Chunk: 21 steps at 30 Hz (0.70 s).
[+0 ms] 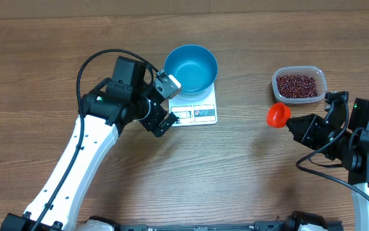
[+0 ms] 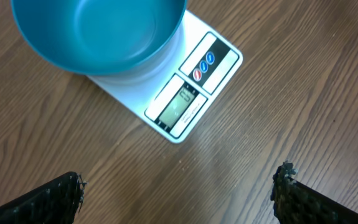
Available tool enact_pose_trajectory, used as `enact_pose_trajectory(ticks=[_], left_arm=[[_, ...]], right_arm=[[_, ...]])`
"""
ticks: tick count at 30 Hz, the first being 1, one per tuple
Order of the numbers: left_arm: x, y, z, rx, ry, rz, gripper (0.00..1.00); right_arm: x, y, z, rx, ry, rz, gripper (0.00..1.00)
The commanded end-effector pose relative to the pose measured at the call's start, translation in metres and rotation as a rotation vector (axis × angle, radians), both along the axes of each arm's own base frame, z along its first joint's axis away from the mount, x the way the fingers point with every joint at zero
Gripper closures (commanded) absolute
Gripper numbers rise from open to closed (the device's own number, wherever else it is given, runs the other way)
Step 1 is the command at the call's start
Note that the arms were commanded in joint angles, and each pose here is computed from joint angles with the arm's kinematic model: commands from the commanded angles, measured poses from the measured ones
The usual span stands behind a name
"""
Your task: Scoop item into bowl and weigh 150g on scale
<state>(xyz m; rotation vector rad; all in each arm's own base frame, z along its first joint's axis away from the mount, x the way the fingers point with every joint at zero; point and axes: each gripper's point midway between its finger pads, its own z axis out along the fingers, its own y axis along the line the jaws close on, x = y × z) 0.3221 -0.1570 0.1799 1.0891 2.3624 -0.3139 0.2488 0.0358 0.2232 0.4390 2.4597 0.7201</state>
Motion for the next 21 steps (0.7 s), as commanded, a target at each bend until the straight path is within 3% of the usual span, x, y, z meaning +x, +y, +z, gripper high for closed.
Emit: enact_pose_trajectory(ticks=[1,21], left_arm=[[-0.0028,-0.0082,-0.0006,-0.037,0.021,-0.007,0.01],[0.0017,-0.0076,0.0011,0.0,-0.041,-0.083,0.01]], right_arm=[[0.0027,-0.0024,0.0099,-0.016,-0.031,-0.002,0.96],[0.0027,-0.0024,0.0099,-0.016,-0.031,-0.002,0.96]])
